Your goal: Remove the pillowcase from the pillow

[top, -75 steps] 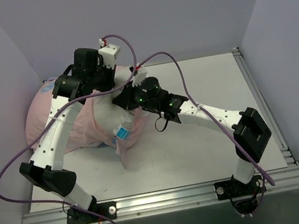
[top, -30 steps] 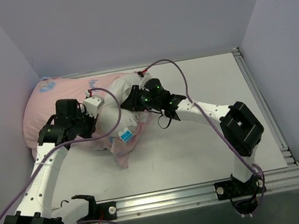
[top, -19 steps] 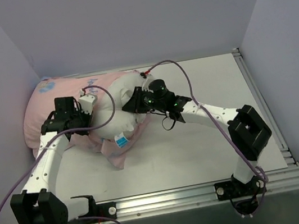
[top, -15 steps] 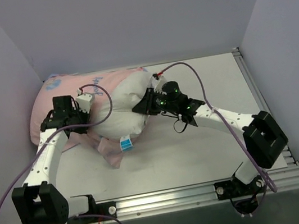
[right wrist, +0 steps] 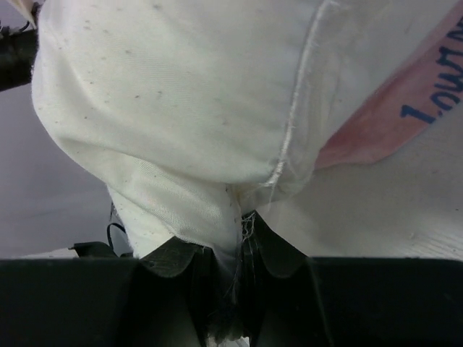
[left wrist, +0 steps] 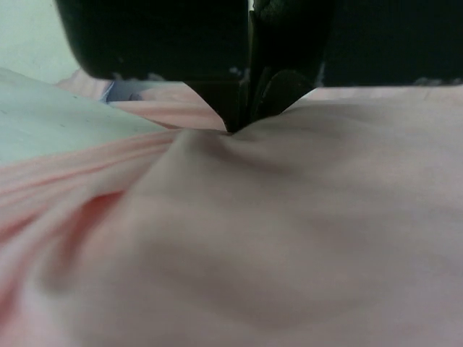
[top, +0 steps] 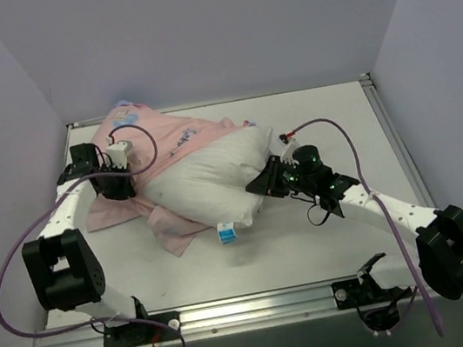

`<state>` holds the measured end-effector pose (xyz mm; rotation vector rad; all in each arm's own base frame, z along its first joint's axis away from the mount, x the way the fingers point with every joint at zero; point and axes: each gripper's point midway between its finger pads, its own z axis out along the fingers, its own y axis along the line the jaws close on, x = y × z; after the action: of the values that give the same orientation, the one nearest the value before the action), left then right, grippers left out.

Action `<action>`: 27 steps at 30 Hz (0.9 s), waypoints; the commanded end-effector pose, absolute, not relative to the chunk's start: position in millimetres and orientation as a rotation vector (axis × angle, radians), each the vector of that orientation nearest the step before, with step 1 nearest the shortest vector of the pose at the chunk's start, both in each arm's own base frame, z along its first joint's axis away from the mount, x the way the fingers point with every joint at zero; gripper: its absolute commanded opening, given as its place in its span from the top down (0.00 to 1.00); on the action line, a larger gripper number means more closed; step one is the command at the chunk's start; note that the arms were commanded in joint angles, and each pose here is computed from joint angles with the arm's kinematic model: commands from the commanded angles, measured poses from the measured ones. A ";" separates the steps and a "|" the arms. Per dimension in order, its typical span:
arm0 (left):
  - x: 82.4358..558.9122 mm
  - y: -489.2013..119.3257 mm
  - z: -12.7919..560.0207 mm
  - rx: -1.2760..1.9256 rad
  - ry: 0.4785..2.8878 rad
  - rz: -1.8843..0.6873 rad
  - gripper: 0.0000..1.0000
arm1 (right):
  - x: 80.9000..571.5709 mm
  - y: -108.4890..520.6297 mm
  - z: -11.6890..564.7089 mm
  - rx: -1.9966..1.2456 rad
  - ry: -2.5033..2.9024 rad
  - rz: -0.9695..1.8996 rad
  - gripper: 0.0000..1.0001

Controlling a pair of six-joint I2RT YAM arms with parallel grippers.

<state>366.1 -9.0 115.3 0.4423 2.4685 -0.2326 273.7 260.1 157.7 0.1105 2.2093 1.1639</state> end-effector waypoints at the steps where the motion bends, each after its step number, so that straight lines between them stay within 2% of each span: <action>1: 399.8 95.1 109.3 0.310 2.471 0.166 0.98 | 255.6 238.0 111.1 0.177 2.333 1.074 1.00; 5: 366.9 27.7 128.4 0.509 2.374 -0.161 0.95 | 233.2 274.5 75.4 0.091 2.399 1.082 1.00; 6: 359.0 13.0 137.3 0.550 2.338 -0.236 0.77 | 227.6 280.7 69.9 0.068 2.415 1.093 1.00; 8: 337.5 -2.7 162.1 0.601 2.311 -0.313 0.46 | 224.4 285.5 57.4 0.055 2.448 1.104 1.00; 9: 336.5 -12.2 191.9 0.667 2.226 -0.338 0.25 | 221.8 286.1 52.5 0.027 2.472 1.092 1.00; 11: 322.0 -26.4 216.6 0.719 2.204 -0.405 0.17 | 208.2 284.5 30.1 -0.088 2.573 0.984 1.00; 13: 320.7 -53.1 257.8 0.816 2.112 -0.426 0.14 | 198.4 289.9 19.5 -0.157 2.620 0.950 1.00; 15: 325.5 -81.2 274.4 0.862 2.084 -0.425 0.13 | 188.8 290.2 9.9 -0.179 2.649 0.934 1.00; 16: 323.1 -123.4 281.2 0.980 2.020 -0.462 0.12 | 183.9 289.9 3.4 -0.188 2.668 0.919 1.00; 17: 329.3 -136.9 289.2 0.980 2.012 -0.424 0.12 | 177.7 290.1 -1.4 -0.208 2.681 0.898 1.00; 21: 359.7 -211.6 278.1 1.105 1.975 -0.365 0.09 | 168.8 285.8 -14.1 -0.210 2.704 0.853 1.00; 23: 376.2 -242.5 247.6 1.161 2.031 -0.370 0.09 | 165.1 282.8 -16.6 -0.201 2.706 0.853 1.00; 25: 399.7 -257.8 228.1 1.160 2.086 -0.333 0.16 | 164.8 282.3 -15.0 -0.195 2.702 0.853 1.00; 26: 404.3 -264.2 222.8 1.166 2.096 -0.326 0.22 | 163.4 281.1 -15.5 -0.194 2.703 0.851 1.00; 27: 411.8 -271.5 211.1 1.187 2.113 -0.325 0.32 | 163.7 280.7 -15.2 -0.193 2.701 0.849 1.00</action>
<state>389.0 -272.5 231.5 1.2276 2.0255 -0.4257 210.9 321.2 42.2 -0.1384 2.4360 1.0565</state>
